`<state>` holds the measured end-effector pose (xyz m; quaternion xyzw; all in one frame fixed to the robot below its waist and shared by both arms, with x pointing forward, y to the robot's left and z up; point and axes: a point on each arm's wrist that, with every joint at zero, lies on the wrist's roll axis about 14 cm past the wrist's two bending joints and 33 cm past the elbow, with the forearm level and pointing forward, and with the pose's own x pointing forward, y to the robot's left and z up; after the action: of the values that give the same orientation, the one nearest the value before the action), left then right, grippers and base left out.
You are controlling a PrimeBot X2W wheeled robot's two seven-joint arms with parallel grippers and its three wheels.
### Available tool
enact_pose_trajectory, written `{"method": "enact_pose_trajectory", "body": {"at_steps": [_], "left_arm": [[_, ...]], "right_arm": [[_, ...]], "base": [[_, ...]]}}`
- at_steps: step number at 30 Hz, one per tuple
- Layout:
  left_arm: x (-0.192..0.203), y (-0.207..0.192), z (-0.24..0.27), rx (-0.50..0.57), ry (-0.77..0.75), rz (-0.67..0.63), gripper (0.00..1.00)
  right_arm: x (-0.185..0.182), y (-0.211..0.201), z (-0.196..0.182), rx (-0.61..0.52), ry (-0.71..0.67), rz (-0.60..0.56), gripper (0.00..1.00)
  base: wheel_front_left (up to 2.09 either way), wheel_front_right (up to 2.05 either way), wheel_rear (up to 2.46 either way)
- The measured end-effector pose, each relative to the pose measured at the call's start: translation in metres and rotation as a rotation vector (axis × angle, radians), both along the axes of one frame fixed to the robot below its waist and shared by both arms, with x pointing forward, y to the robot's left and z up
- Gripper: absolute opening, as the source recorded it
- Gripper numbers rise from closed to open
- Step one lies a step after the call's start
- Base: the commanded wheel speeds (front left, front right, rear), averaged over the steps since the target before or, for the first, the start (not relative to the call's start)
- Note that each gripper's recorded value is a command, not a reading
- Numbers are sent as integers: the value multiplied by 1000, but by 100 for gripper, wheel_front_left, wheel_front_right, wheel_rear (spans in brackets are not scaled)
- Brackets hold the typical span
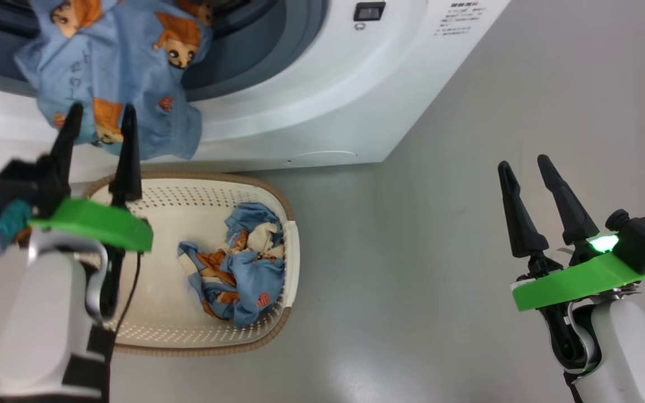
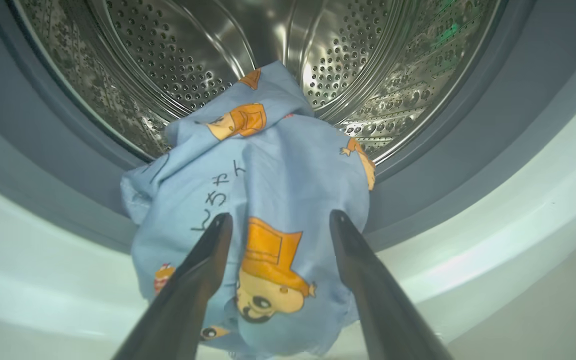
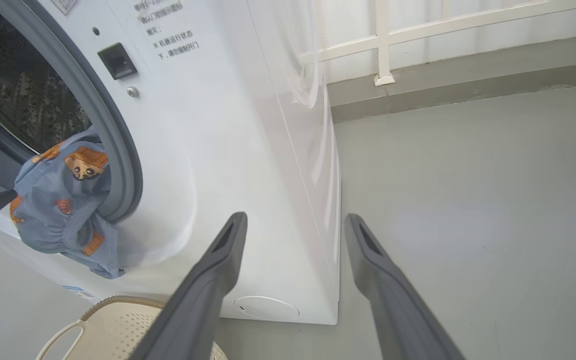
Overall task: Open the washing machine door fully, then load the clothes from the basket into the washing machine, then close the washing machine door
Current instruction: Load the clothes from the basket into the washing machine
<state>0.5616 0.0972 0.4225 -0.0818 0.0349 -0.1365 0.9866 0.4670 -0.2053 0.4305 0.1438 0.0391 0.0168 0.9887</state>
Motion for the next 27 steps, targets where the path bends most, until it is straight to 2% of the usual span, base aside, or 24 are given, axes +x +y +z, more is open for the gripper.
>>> {"method": "enact_pose_trajectory", "body": {"at_steps": [18, 27], "left_arm": [[-100, 60, -14, 35, 71, 153, 100], [-104, 62, -5, 32, 48, 167, 100]], "right_arm": [[-9, 1, 12, -17, -17, 22, 100], [-14, -3, 8, -19, -4, 14, 100]], "base": [[0, 0, 0], [0, 0, 0]]}}
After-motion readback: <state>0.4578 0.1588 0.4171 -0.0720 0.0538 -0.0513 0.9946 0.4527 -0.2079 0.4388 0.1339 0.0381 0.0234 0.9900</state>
